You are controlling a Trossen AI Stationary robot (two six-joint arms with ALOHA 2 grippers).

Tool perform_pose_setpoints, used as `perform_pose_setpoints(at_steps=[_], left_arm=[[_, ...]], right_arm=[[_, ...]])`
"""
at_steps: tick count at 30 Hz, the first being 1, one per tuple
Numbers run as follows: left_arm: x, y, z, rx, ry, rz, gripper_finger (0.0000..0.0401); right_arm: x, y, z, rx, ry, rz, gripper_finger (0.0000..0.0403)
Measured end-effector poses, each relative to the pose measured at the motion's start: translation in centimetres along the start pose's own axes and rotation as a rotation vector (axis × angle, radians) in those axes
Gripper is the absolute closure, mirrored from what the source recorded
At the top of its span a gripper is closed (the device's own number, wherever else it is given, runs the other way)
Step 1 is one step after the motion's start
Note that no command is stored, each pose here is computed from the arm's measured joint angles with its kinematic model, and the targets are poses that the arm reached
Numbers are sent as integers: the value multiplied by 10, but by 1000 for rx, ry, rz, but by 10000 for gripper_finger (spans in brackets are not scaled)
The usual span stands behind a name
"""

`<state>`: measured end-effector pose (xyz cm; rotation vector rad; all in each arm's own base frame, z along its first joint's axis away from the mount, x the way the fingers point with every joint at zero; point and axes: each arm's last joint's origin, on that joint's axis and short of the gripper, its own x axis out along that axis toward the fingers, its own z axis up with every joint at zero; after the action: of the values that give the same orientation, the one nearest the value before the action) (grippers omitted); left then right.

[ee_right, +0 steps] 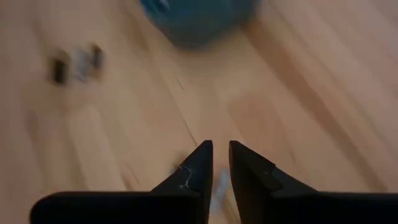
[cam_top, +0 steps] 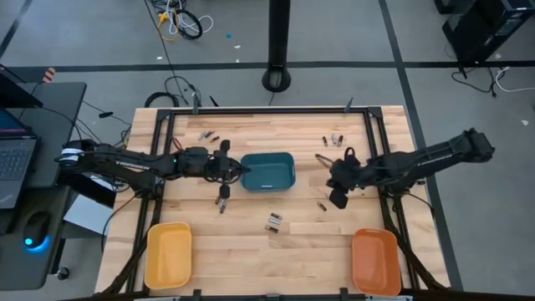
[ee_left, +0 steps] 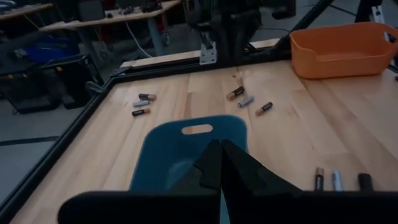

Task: Sort batteries
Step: Put the large black battery into the orange bin

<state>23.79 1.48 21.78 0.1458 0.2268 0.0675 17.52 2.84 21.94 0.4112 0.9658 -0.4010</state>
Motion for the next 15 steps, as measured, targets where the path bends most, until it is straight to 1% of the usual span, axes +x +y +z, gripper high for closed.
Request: perform_pose_setpoints(at_steps=[4, 7, 15], left_arm=[[0, 0, -1, 4, 0, 5, 391], [0, 0, -1, 5, 0, 7, 391], [0, 0, -1, 6, 2, 6, 391]], right_arm=[[9, -5, -11, 83, 126, -116, 313], [15, -8, -17, 104, 208, -203, 297], [34, -3, -20, 85, 294, -247, 271]])
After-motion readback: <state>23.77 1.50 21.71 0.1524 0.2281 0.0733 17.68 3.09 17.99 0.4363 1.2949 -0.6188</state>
